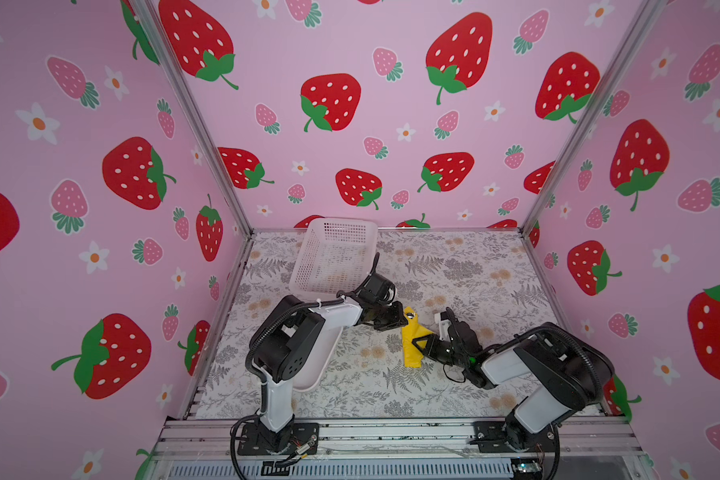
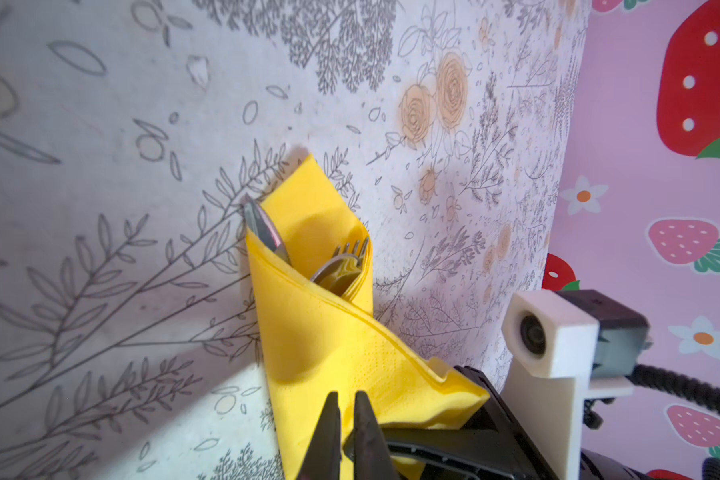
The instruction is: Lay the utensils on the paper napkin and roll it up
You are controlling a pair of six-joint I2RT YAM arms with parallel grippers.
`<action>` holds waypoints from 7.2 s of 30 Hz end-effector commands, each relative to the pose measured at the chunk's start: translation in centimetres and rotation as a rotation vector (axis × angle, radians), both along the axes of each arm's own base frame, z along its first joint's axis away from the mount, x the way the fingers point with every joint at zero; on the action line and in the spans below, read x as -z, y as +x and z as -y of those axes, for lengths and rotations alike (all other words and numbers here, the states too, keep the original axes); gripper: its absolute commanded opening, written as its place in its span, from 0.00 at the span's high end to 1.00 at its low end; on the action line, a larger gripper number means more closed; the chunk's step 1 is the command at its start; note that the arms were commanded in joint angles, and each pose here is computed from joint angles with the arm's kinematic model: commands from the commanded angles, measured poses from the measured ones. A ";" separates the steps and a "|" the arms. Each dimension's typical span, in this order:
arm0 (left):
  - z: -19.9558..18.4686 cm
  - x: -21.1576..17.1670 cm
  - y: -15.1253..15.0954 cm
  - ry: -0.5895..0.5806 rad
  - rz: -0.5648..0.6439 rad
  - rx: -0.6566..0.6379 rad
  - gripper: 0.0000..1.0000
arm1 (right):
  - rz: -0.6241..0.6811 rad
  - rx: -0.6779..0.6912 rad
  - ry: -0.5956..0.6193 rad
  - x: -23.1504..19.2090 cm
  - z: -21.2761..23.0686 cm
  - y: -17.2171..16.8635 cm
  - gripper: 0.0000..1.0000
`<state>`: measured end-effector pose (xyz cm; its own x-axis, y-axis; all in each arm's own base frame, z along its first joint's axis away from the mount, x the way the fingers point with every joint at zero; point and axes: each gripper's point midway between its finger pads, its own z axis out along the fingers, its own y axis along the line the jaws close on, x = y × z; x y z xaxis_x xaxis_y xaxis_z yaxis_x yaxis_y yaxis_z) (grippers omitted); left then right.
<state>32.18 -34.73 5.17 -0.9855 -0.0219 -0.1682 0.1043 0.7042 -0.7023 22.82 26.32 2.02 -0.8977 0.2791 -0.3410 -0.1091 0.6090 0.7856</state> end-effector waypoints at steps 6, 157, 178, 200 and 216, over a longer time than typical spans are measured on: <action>-0.2 1.6 1.2 0.034 -0.011 0.005 0.89 | -0.096 0.021 -0.071 2.9 1.6 -1.4 0.87; 2.9 -0.9 -10.8 0.012 0.077 0.183 0.89 | -0.099 0.044 -0.056 2.6 1.7 -1.3 0.87; 2.7 3.7 -11.5 0.079 -0.037 0.197 0.93 | -0.101 0.034 -0.047 2.6 1.4 -1.2 0.85; 2.6 3.9 -11.6 0.084 -0.035 0.200 0.93 | -0.109 0.009 -0.086 3.4 1.2 -1.1 0.81; -1.8 -4.2 -8.7 0.069 0.219 0.081 0.81 | 0.057 -0.025 -0.073 0.2 0.7 0.3 0.89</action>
